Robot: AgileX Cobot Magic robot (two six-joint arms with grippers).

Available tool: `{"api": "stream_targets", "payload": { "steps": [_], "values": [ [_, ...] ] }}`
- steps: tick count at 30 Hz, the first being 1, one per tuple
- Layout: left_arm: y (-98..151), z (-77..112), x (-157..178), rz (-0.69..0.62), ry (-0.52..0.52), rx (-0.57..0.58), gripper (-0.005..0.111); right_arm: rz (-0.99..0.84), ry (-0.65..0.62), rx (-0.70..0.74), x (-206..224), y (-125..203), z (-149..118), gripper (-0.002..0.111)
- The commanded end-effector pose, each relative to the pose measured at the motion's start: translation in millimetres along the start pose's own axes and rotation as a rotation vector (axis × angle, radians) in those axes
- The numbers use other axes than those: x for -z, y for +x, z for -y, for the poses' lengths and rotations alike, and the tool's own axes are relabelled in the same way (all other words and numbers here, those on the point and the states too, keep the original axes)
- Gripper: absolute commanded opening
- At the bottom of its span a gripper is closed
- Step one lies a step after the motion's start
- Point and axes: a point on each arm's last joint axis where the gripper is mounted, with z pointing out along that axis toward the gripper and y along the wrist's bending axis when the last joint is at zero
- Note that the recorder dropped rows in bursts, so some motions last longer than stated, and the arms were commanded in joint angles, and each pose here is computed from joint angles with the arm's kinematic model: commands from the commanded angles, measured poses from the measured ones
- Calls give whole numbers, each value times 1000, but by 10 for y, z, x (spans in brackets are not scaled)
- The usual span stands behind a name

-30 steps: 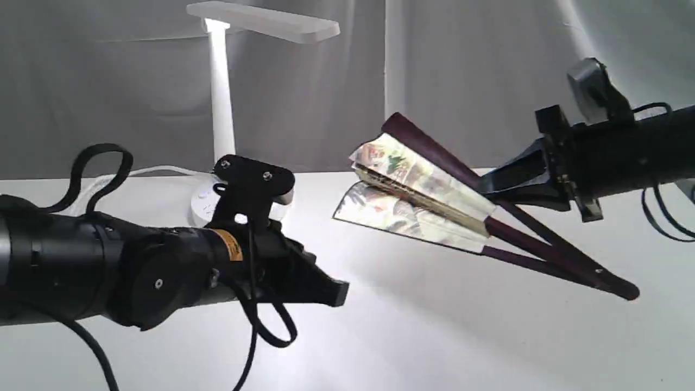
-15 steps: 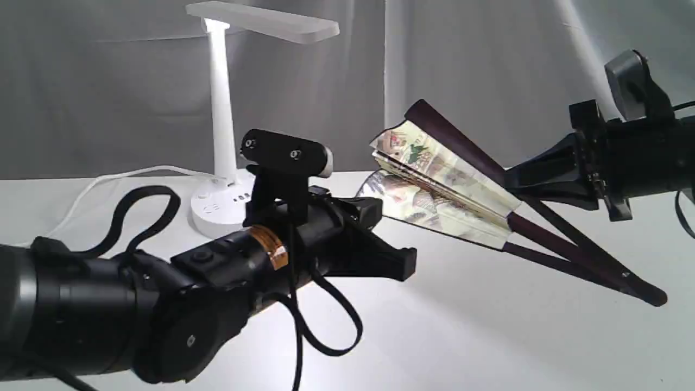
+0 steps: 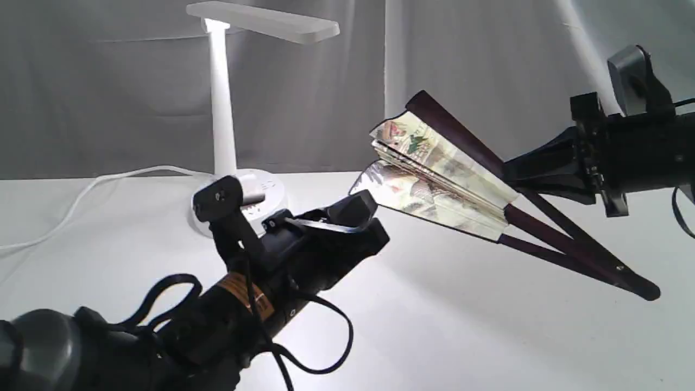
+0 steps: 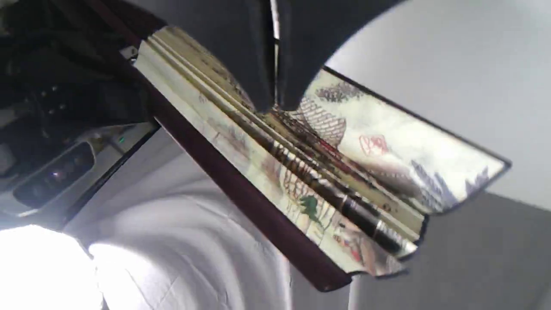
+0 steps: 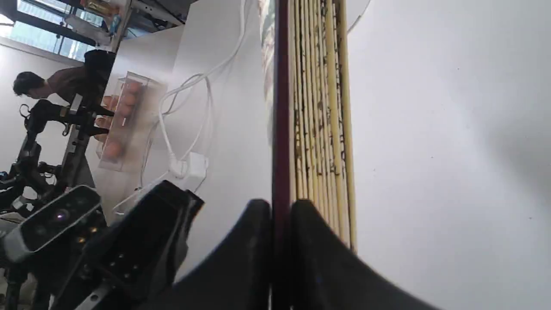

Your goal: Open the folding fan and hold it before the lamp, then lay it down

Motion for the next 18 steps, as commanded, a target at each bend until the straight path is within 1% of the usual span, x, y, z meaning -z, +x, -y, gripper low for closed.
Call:
{"api": "stream_targets", "payload": {
  "steps": [1,4,7,10,12,14,18],
  "values": [
    [120,-154,-19,23,9,275,1,26,-22,5,34,-16,-46,0],
    [209,-262,-55,24,12,426,6,26,-22,5,34,-16,-46,0],
    [301,-353,-100,11,-9,528,17,26,-22,5,34,-16,-46,0],
    [343,-377,-165,4,-2,587,29,26,-22,13,34,-16,-46,0],
    [362,-372,-232,-2,16,629,34,26,-22,16,34,-16,-46,0],
    [374,-369,-294,-3,30,657,35,26,-22,16,34,-16,-46,0],
    [388,-369,-417,6,55,667,35,24,-23,14,26,-15,-42,0]
  ]
}}
